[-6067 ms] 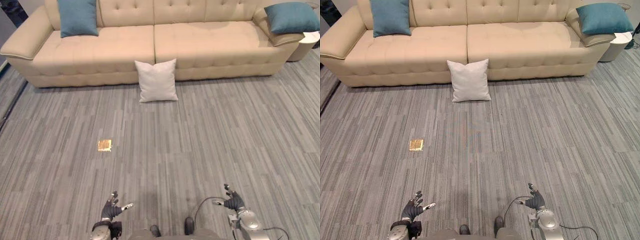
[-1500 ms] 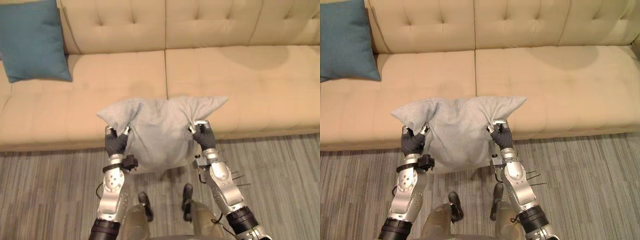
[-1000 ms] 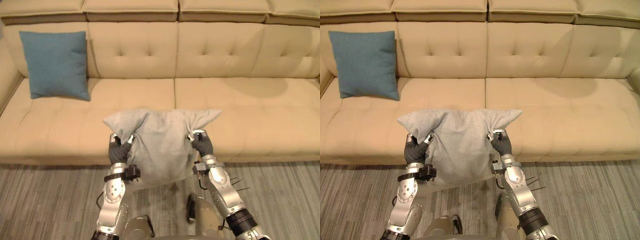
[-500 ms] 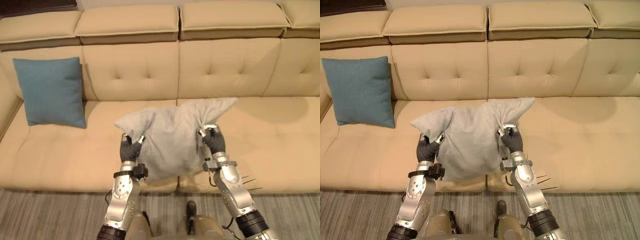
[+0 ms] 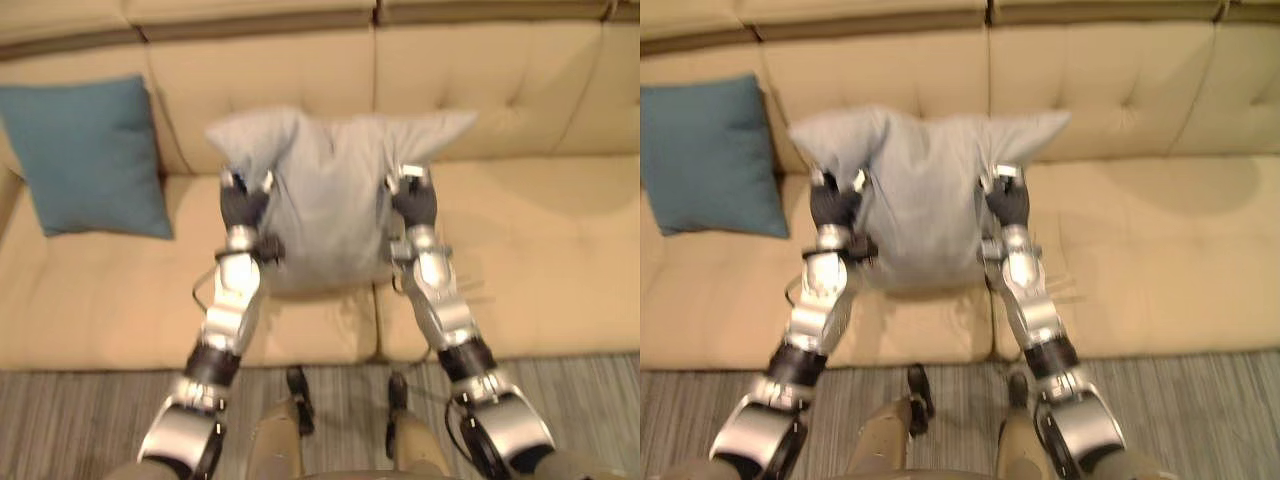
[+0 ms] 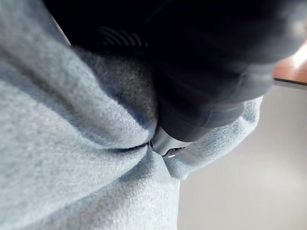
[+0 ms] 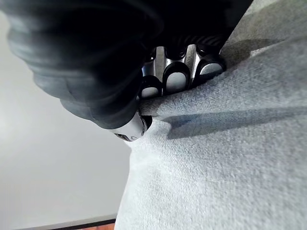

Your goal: Pick up cushions and gather them together orderly.

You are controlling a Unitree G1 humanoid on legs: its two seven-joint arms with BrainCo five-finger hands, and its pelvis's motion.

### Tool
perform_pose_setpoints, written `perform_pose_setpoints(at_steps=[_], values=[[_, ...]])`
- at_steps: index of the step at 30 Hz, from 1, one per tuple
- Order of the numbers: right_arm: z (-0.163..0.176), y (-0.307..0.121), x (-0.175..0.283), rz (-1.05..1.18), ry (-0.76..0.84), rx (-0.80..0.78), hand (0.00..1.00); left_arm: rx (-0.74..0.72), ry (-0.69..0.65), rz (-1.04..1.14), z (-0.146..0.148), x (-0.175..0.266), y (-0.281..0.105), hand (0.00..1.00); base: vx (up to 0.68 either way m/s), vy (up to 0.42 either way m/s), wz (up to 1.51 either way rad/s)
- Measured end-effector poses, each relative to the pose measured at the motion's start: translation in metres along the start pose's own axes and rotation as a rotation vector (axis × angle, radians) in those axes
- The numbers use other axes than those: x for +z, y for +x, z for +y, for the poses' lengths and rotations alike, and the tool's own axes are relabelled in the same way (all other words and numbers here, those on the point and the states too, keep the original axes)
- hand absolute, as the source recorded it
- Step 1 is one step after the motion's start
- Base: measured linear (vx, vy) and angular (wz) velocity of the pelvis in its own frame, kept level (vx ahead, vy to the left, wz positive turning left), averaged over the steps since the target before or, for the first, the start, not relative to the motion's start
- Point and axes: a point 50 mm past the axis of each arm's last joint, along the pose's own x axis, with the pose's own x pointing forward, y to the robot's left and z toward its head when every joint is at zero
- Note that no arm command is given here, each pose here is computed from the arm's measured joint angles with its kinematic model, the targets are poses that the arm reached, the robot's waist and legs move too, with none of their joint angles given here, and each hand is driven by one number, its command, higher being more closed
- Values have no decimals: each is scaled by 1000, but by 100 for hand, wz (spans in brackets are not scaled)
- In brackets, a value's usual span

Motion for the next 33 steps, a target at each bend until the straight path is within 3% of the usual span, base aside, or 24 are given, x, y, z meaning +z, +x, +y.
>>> perform_pose_setpoints(at_steps=[6,15,16,17,26,33], values=[[15,72,79,-214,32,-74,100,57,11,-227,-27,75,83,100,-142,-60,-2],[31,121,163,-347,50,-137,100,110,9,-407,-41,170,138,100,-61,-28,8],[32,123,169,-360,48,-136,100,112,6,-417,-42,175,139,0,5,4,7],[33,125,181,-389,44,-133,0,112,-1,-436,-43,183,141,0,15,11,10],[27,129,211,-475,9,-129,0,139,-67,-460,-33,195,144,0,37,39,9],[-11,122,216,-524,-51,-167,0,142,-15,-430,-6,179,143,0,-4,30,-5]])
